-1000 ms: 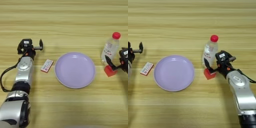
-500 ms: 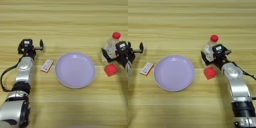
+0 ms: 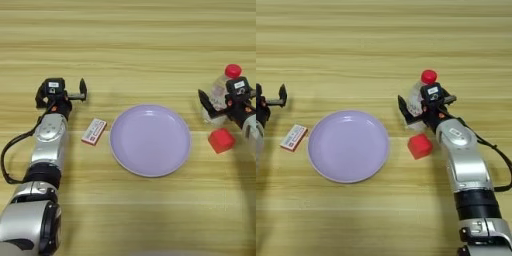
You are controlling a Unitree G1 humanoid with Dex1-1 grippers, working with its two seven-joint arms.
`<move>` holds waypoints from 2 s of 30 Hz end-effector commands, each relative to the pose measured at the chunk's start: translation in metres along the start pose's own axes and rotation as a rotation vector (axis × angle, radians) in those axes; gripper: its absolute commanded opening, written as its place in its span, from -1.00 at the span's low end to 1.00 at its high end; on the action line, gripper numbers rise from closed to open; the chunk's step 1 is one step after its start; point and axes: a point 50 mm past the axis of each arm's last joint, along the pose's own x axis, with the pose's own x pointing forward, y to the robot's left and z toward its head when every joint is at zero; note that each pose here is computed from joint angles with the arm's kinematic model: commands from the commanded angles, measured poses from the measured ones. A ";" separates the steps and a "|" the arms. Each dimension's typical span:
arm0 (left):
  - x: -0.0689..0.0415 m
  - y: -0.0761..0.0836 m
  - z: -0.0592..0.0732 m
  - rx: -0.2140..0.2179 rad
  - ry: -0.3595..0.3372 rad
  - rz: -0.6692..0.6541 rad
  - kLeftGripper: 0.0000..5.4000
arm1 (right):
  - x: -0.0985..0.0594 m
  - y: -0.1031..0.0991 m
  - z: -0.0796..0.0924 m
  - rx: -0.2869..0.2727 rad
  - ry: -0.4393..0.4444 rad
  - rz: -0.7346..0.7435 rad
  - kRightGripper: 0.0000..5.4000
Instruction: Move the objects on the table
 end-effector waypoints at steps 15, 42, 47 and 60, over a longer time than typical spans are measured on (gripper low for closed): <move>-0.001 -0.002 -0.001 0.009 0.001 -0.005 1.00 | 0.001 0.003 0.009 0.018 -0.051 0.008 0.25; -0.002 -0.005 -0.001 0.009 -0.003 -0.008 1.00 | -0.024 0.112 0.049 0.015 -0.196 0.393 0.22; -0.003 -0.005 -0.001 0.008 -0.005 -0.008 1.00 | -0.023 0.125 0.038 0.028 -0.162 0.436 0.22; -0.003 -0.005 -0.001 0.009 -0.005 -0.007 1.00 | -0.019 0.134 0.022 0.025 -0.114 0.462 0.35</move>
